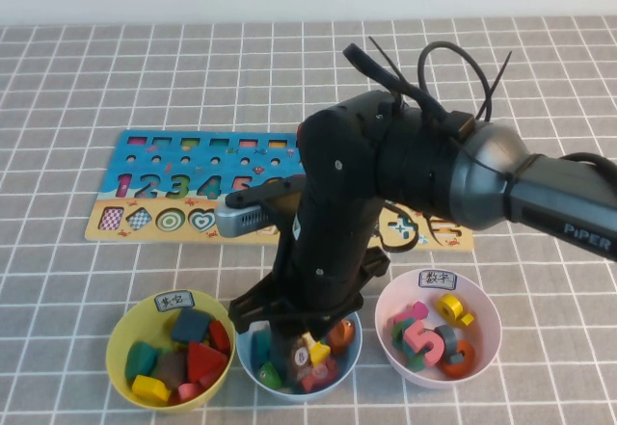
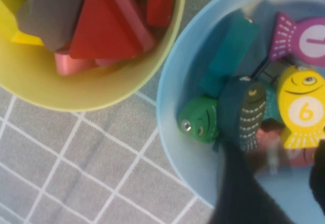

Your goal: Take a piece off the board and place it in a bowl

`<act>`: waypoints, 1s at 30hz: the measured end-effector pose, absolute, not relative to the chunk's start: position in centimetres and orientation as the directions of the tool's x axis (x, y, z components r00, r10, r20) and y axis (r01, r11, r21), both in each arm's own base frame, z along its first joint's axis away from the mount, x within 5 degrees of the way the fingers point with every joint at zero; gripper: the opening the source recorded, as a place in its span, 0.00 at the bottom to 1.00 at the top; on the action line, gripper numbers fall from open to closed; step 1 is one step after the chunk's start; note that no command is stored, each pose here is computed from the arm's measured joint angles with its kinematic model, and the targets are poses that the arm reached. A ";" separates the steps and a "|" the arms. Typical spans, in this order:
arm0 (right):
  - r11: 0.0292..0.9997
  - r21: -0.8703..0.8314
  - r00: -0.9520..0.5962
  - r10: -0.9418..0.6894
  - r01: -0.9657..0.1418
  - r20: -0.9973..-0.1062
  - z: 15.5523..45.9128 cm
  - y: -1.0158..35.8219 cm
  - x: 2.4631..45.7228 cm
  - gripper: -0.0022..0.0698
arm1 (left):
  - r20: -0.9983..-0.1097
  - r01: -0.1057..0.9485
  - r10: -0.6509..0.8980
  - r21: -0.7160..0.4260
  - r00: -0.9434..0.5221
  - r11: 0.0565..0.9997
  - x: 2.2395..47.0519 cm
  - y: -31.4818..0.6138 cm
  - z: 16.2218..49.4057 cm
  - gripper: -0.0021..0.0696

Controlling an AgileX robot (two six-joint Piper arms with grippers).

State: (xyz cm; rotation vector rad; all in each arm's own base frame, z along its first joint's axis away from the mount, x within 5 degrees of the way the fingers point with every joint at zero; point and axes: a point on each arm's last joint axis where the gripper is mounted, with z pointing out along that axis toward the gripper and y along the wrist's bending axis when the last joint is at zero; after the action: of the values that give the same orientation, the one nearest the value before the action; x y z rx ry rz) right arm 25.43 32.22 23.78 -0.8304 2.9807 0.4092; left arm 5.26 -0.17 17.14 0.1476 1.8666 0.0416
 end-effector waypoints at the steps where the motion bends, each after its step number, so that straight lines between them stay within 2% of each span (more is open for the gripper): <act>1: 0.824 0.244 -0.858 -0.505 -0.510 -0.087 23.7 32.2 25.5 0.43 | -0.949 0.081 0.123 0.104 -0.289 0.991 5.3 -0.2 17.1 0.02; 6: 0.823 0.241 -0.856 -0.507 -0.515 -0.100 23.5 32.4 25.5 0.49 | -0.949 0.081 0.123 0.104 -0.289 0.991 5.3 -0.2 17.1 0.02; 12: 0.821 0.235 -0.853 -0.512 -0.521 -0.103 23.7 32.4 25.4 0.49 | -0.949 0.081 0.123 0.104 -0.289 0.991 5.3 -0.2 17.1 0.02; 16: 0.803 0.233 -0.836 -0.520 -0.548 -0.176 25.6 31.9 24.3 0.39 | -0.949 0.081 0.123 0.104 -0.289 0.991 5.3 -0.2 17.1 0.02; 20: 0.778 0.263 -0.814 -0.494 -0.571 -0.306 28.8 30.4 22.5 0.20 | -0.949 0.081 0.123 0.104 -0.289 0.991 5.3 -0.2 17.1 0.02; 23: 0.754 0.252 -0.782 -0.510 -0.607 -0.359 30.7 28.6 21.1 0.07 | -0.949 0.081 0.123 0.104 -0.289 0.991 5.3 -0.2 17.1 0.02; 25: 0.737 0.233 -0.759 -0.535 -0.634 -0.370 31.2 27.6 20.3 0.04 | -0.949 0.081 0.123 0.104 -0.289 0.991 5.3 -0.2 17.1 0.02; 30: 0.697 0.200 -0.707 -0.586 -0.689 -0.396 32.6 24.8 18.2 0.01 | -0.949 0.081 0.123 0.104 -0.289 0.991 5.3 -0.2 17.1 0.02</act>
State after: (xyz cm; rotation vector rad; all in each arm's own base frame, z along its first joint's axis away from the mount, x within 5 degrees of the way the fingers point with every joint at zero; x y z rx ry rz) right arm 18.18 24.84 32.61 -1.0064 2.6058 0.4854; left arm 5.26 -0.17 17.14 0.1476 1.8666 0.0416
